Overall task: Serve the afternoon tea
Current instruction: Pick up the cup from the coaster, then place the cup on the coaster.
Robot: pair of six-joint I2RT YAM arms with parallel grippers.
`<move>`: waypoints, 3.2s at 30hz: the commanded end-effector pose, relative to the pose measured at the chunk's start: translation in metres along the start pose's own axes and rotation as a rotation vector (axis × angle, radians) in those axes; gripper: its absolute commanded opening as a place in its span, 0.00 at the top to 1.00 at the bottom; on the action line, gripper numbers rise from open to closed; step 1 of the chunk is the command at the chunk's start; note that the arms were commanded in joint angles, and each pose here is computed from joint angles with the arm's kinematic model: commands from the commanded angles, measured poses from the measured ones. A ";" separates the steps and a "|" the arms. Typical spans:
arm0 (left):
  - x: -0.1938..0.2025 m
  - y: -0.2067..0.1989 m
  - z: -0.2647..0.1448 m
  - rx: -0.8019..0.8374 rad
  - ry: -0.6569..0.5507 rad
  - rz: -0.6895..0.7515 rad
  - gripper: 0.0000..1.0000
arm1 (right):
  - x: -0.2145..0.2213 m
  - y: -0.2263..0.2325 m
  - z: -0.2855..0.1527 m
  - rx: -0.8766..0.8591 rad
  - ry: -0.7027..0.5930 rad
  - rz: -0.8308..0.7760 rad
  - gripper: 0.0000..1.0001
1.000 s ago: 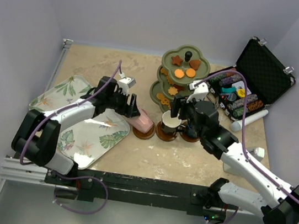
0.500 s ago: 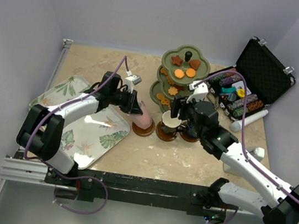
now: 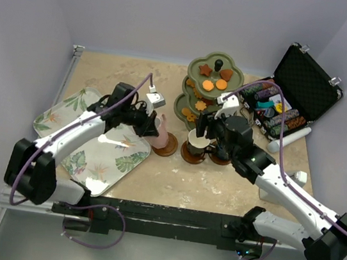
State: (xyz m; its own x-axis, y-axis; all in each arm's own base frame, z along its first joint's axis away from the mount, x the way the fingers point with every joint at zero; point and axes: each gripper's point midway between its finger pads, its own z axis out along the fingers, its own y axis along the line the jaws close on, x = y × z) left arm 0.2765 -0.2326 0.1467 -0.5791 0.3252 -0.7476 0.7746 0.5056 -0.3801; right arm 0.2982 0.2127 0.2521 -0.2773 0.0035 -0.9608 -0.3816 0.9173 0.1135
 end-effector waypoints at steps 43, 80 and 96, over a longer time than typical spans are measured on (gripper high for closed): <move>-0.020 -0.213 -0.133 0.514 -0.286 0.648 1.00 | 0.016 0.177 -0.095 -1.323 0.074 -0.343 0.71; -0.077 -0.091 -0.103 -0.204 -0.288 -0.067 0.09 | -0.066 0.105 -0.075 -0.539 -0.520 -0.304 1.00; -0.057 -0.089 -0.062 -0.087 -0.163 -0.084 0.95 | -0.056 0.108 -0.068 -0.545 -0.502 -0.331 1.00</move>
State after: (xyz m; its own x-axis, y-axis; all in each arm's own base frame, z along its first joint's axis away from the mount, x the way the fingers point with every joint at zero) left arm 0.2275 -0.2387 0.2501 -0.6023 0.1574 -0.7826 0.6635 0.6438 -0.3811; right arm 0.2128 0.2859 0.2755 0.1801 -0.0963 -0.9789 -0.8177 0.5385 -0.2034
